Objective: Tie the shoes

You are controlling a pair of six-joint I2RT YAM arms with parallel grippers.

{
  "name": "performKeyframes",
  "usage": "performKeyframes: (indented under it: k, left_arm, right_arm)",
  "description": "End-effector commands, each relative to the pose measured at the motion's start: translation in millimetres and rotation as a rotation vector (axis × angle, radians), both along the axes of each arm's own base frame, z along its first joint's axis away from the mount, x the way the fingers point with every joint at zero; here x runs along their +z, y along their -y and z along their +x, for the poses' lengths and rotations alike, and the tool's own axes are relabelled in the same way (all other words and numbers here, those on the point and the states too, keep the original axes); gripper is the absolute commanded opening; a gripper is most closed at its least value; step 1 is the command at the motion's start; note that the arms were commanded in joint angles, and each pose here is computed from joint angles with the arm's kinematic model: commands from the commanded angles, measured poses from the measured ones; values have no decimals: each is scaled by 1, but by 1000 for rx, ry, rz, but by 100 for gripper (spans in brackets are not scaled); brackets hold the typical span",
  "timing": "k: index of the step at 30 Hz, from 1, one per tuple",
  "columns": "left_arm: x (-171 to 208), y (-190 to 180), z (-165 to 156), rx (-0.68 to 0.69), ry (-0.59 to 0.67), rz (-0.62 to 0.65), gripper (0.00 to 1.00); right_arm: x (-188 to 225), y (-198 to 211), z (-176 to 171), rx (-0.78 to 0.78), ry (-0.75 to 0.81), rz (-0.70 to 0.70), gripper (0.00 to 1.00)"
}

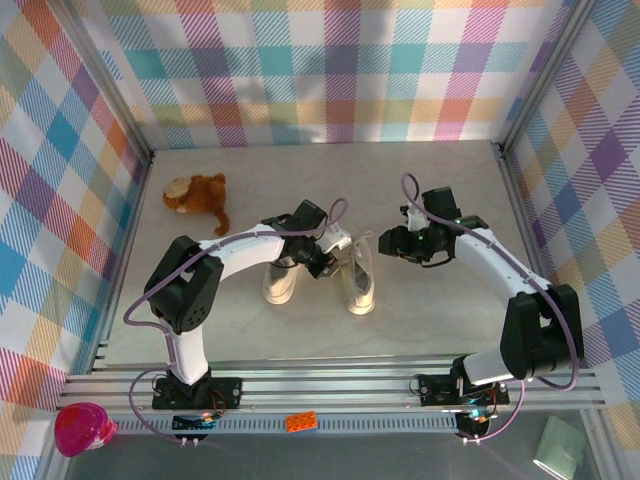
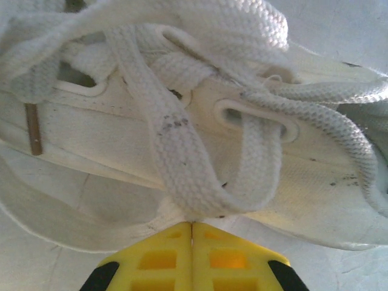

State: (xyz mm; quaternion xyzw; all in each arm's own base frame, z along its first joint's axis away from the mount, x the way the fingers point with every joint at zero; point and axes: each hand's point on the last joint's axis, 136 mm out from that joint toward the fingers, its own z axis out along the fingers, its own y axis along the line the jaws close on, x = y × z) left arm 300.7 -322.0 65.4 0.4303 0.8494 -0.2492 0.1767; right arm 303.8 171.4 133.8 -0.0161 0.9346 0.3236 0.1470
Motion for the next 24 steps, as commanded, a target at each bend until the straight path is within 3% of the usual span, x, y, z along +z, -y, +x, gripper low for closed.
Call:
performKeyframes:
  k: [1,8,24]
  left_arm:
    - [15,12,-6,14,-38,-104,0]
    - [15,7,6,100,-72,-177,0]
    - [42,6,5,30,-1,-189,0]
  right_arm:
    - [10,-14,6,36,14,47,48]
    - [12,-32,6,92,8,53,45]
    - [8,-55,15,115,-23,105,44]
